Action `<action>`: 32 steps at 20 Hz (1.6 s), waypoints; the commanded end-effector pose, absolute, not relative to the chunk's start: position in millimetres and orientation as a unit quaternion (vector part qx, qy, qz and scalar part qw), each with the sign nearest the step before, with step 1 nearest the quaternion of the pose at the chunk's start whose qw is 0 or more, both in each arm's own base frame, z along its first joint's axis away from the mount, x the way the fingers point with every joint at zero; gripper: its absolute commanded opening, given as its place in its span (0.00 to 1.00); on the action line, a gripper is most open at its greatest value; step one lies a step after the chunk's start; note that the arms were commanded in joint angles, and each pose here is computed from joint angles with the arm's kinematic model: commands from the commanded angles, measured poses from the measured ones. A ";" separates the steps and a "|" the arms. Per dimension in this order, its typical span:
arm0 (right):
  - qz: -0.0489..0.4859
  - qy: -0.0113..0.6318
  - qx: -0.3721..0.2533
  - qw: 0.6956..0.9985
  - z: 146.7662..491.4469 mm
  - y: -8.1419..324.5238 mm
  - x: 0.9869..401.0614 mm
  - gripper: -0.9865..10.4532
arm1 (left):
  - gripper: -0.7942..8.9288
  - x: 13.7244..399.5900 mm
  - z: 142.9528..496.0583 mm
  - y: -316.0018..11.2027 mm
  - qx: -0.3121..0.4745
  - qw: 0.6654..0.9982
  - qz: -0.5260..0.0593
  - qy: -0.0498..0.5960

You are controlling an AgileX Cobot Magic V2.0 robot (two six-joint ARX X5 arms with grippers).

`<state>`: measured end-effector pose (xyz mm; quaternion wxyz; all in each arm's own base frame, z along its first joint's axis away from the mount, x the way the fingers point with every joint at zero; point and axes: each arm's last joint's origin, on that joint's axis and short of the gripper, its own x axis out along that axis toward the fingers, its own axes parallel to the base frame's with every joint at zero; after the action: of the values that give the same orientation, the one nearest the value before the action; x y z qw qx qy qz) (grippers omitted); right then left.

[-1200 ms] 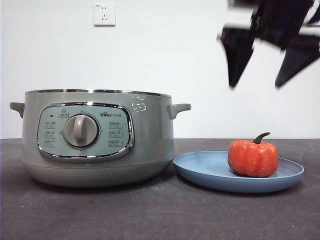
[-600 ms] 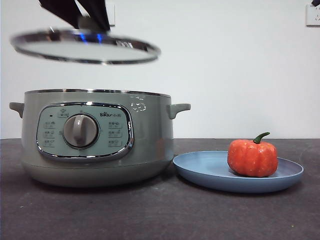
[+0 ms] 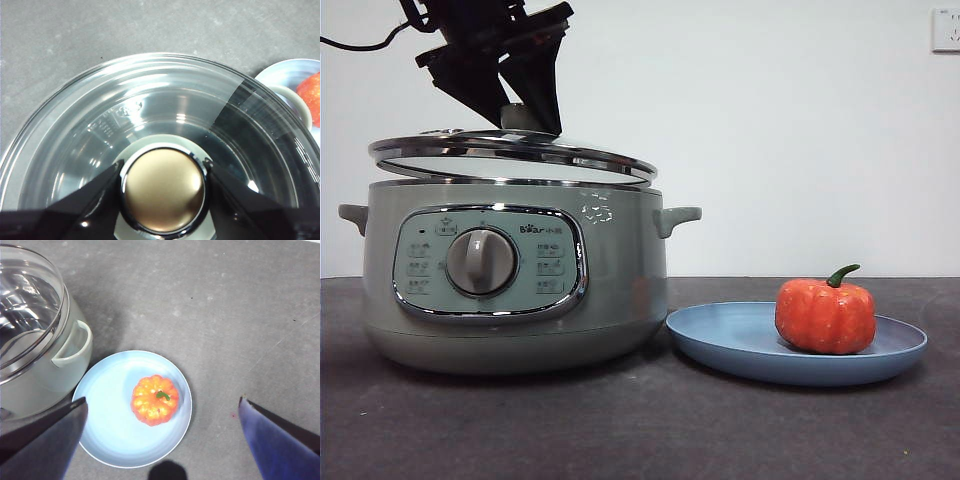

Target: Take the pumpkin out from the steamer,put the pumpkin in the blue plate,close the lid

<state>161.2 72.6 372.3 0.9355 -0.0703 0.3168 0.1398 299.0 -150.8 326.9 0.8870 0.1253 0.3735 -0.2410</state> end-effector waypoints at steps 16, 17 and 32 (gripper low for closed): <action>0.136 0.334 -0.069 0.930 367.6 72.0 159.8 0.53 | 0.07 308.6 309.9 -157.1 0.132 0.871 -0.249 0.403; 0.135 0.335 -0.070 0.930 367.4 71.9 159.6 0.52 | 0.07 308.6 309.5 -157.8 0.136 0.872 -0.242 0.403; 0.136 0.345 -0.072 0.926 366.0 71.2 157.9 0.52 | 0.07 305.7 312.0 -169.3 0.116 0.872 -0.274 0.388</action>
<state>157.9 71.1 368.5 0.9267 -0.0769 0.3410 0.1377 304.1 -162.6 313.1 0.8737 0.1266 0.3941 -0.2556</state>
